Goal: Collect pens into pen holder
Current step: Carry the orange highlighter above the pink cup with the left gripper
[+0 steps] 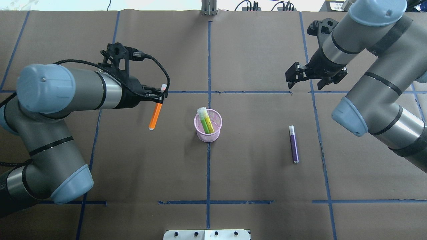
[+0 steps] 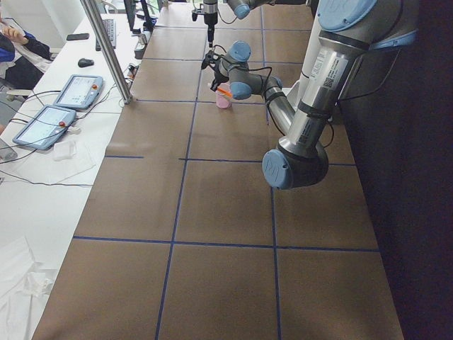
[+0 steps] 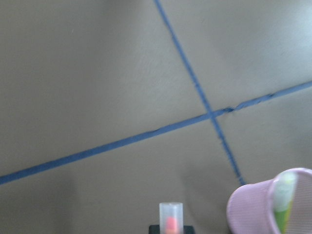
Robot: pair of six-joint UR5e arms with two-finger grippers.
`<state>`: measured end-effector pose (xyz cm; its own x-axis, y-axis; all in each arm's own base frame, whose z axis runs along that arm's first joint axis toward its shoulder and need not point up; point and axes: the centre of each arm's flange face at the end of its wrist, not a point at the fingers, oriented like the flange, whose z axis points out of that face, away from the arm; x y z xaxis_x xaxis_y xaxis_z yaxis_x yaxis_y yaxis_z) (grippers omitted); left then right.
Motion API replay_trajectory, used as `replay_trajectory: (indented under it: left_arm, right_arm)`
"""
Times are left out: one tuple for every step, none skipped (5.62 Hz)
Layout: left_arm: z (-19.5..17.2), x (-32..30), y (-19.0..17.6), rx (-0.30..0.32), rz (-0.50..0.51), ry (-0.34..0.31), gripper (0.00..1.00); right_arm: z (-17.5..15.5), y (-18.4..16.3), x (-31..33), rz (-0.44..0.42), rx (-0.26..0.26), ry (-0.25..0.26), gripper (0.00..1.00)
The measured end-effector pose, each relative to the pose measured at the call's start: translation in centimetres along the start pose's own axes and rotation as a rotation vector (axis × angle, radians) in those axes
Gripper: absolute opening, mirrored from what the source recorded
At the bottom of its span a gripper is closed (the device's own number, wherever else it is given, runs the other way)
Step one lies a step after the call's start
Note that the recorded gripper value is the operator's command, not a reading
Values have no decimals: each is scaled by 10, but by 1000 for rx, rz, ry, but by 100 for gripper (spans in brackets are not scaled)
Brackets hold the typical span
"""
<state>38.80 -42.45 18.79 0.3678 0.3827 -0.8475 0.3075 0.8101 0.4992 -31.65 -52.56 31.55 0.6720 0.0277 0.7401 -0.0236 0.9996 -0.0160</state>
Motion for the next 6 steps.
replay_trajectory:
  left_arm:
    - [-12, 8, -7, 98, -39, 94, 0]
    - [-13, 9, -8, 186, -56, 187, 0]
    - [6, -6, 1, 257, -57, 283, 0]
    - [33, -28, 16, 313, -54, 370, 0]
    - [55, -32, 29, 357, -60, 432, 0]
    - [70, -18, 39, 389, -76, 468, 0]
  right_arm:
    - [10, 2, 16, 21, -20, 14, 100]
    - [13, 3, 20, 31, -27, 18, 100]
    - [13, 3, 19, 32, -29, 16, 100]
    - [12, 3, 17, 32, -30, 13, 100]
    - [12, 3, 16, 31, -30, 11, 100]
    - [13, 4, 15, 31, -33, 12, 100]
